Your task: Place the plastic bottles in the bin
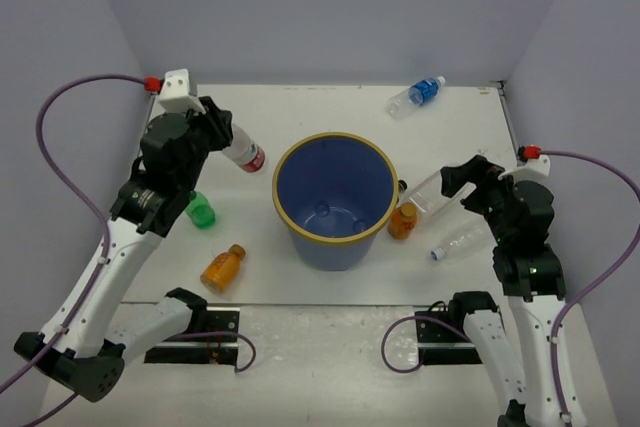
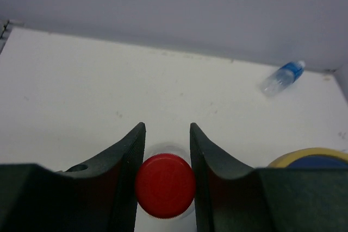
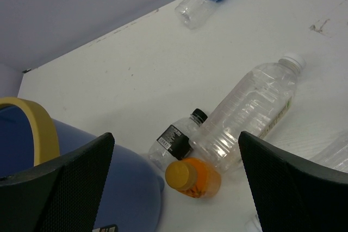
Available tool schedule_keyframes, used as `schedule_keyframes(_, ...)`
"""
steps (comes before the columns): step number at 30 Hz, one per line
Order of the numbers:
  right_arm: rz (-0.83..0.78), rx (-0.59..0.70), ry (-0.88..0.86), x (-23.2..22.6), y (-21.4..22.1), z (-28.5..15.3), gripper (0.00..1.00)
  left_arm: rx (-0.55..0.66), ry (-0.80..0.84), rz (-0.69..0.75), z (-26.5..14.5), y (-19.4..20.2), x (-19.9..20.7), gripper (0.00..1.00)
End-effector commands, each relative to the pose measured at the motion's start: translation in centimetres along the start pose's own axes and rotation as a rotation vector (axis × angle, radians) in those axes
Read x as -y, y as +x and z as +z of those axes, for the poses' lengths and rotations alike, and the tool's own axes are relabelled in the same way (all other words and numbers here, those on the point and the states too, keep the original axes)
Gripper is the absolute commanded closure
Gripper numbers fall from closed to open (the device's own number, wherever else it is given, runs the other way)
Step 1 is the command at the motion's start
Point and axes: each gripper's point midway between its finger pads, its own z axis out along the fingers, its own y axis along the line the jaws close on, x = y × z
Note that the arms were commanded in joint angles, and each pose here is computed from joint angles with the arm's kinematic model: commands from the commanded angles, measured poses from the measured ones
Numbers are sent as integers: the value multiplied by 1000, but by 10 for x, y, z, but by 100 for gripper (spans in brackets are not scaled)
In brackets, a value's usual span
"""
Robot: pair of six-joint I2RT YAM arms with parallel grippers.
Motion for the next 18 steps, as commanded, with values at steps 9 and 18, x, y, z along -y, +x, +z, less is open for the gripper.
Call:
schedule_keyframes(9,-11,-31,14,9,14,7,1,362,758,49,-92,-151,138,100)
schedule_keyframes(18,-12,-84,-26,2,25,10,1,120,1122,108,-90,-71,182,100)
